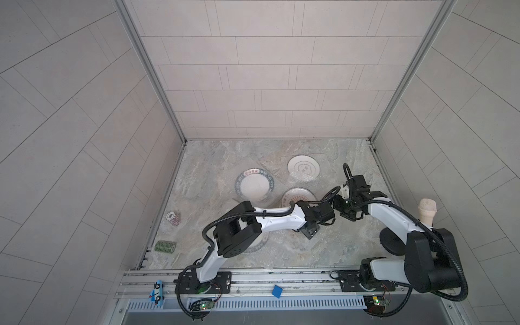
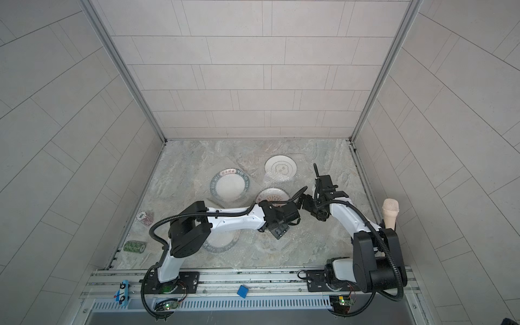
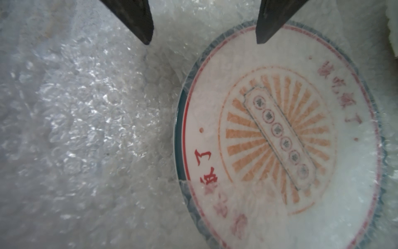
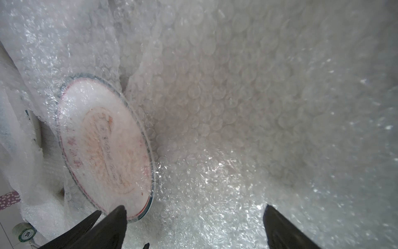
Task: Unpack dinner plates from bubble wrap
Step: Unwrap the bubble wrap at the center of the board.
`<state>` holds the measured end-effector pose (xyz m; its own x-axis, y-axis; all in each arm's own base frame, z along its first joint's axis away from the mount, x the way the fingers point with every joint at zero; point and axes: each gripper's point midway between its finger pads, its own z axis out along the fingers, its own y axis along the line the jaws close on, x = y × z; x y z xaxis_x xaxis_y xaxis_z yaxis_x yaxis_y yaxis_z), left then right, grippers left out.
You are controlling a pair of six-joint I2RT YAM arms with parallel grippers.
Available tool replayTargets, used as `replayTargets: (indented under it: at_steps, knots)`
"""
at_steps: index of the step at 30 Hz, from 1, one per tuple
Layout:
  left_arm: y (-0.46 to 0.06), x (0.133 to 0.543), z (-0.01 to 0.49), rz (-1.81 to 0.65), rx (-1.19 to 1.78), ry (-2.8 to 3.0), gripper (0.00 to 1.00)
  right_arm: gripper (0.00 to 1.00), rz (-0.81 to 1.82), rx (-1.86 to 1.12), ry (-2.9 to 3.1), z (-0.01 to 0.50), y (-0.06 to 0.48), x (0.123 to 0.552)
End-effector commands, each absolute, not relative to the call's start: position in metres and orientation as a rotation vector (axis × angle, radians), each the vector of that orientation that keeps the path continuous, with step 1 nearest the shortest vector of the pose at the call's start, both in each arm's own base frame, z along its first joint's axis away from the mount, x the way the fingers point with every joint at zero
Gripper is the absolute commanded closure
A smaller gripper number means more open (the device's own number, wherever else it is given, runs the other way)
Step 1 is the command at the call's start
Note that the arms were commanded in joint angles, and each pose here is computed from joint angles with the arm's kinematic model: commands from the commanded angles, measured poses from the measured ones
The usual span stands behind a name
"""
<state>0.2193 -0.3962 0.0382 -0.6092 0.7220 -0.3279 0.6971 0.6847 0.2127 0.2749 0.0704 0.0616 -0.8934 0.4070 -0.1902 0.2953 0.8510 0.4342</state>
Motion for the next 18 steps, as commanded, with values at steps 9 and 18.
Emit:
replayTargets:
  at_steps: [9, 18]
  knots:
    - [-0.395, 0.233, 0.036, 0.242, 1.043, 2.457, 0.2, 0.01, 0.602, 0.526, 2.743, 0.066, 0.072, 0.273]
    - [-0.382, 0.244, 0.051, 0.324, 0.957, 2.422, 0.35, 0.01, 0.608, 0.526, 2.738, 0.066, 0.072, 0.276]
